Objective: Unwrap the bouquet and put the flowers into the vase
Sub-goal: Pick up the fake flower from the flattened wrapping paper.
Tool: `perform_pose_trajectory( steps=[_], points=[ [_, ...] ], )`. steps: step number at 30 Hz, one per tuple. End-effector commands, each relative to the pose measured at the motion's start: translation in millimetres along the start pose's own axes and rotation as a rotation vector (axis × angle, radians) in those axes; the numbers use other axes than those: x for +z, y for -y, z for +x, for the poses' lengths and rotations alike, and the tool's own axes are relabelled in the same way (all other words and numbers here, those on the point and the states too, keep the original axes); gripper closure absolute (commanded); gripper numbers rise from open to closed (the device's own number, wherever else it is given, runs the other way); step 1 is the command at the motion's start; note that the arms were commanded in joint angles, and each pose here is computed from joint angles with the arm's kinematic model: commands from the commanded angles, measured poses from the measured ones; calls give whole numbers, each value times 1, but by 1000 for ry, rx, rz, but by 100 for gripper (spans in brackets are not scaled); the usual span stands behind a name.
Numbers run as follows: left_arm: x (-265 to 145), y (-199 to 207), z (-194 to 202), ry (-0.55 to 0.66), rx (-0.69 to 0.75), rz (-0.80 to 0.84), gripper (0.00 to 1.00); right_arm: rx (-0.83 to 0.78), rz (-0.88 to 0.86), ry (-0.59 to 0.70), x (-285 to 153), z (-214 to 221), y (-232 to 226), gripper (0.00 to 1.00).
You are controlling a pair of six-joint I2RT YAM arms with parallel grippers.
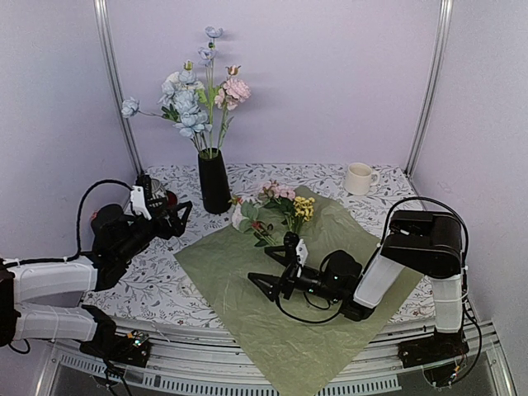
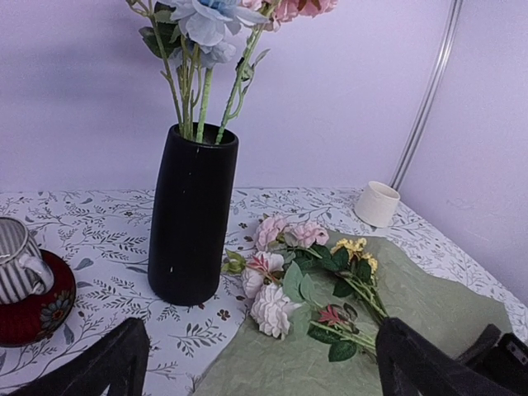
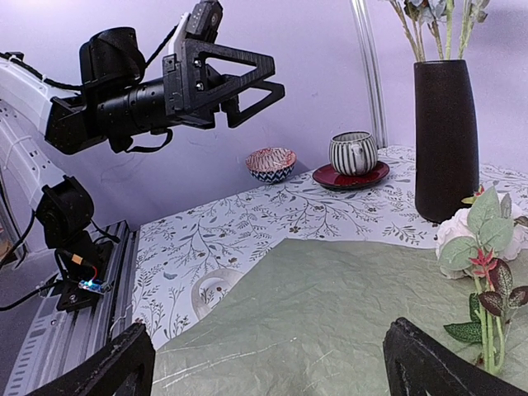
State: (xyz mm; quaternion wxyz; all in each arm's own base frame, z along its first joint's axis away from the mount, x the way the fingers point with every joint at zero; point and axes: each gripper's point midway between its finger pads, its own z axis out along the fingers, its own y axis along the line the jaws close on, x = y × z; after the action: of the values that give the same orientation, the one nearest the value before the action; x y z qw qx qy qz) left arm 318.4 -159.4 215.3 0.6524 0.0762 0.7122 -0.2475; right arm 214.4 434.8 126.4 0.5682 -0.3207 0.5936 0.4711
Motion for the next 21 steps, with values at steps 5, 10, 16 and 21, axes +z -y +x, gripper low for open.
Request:
perform_pose_trajectory(
  steps=[5, 10, 16, 21],
  points=[
    [-3, 4, -5, 29, 19, 17, 2, 1, -36, 19, 11, -9, -4, 1],
    [-3, 4, -5, 30, 22, 16, 2, -5, -72, -59, 26, -4, -10, 1],
    [-5, 3, -6, 37, 27, 10, 2, 3, -15, -7, 10, -21, -5, 1],
    [-6, 4, -7, 41, 28, 14, 2, 38, 36, 86, -16, -39, 2, 1]
  ],
)
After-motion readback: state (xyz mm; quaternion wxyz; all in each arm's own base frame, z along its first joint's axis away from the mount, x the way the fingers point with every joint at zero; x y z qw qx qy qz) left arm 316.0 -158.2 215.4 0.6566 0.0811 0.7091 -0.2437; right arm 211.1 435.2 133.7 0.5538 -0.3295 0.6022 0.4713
